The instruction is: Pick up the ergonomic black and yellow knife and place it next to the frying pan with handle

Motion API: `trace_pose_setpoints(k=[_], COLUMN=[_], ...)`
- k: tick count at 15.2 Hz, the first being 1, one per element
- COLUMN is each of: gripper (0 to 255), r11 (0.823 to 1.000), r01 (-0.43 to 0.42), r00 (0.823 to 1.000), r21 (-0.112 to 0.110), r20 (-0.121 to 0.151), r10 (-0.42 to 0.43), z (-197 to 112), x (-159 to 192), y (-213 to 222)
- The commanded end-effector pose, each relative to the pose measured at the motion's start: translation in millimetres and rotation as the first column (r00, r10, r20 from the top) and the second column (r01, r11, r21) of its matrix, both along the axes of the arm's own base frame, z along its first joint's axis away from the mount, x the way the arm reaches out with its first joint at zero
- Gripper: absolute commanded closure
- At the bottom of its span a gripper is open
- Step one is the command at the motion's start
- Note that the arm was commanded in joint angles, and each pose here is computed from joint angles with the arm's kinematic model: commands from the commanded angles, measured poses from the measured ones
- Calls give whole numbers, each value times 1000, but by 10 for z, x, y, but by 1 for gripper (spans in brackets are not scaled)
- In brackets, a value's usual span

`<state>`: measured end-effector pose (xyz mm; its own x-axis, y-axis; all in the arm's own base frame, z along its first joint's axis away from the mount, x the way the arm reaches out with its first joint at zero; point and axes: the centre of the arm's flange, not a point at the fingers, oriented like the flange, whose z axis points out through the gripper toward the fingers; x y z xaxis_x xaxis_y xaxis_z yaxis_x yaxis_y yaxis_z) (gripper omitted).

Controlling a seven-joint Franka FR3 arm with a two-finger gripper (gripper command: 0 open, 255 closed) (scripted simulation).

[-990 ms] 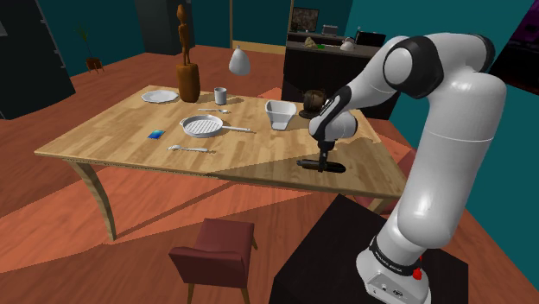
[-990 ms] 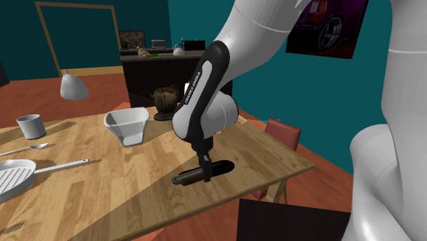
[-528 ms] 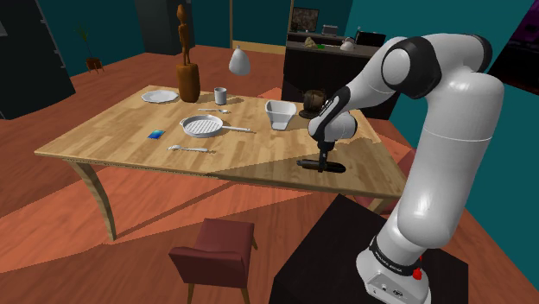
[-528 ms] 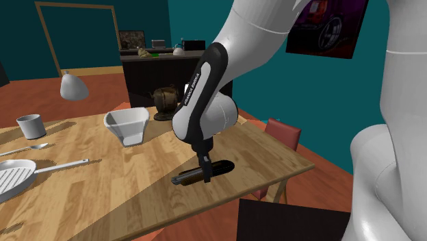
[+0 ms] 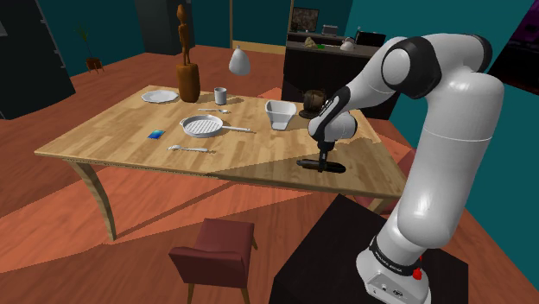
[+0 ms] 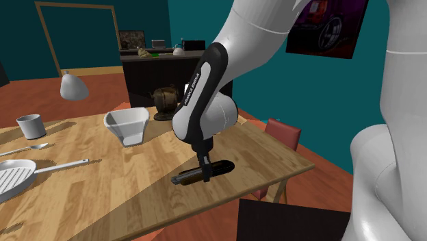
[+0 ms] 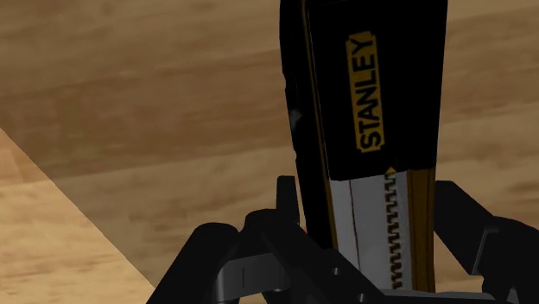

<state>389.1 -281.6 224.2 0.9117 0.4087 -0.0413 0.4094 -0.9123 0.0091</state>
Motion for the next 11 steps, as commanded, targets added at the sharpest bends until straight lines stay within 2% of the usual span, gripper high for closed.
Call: trace_pose_setpoints(k=[1,11], gripper=[255,255], r11=[1000,1000], r01=[0,0], r00=[1000,1000], r21=[0,0], r20=[0,0], r10=[0,0], z=[0,475], x=[0,0], y=[0,0])
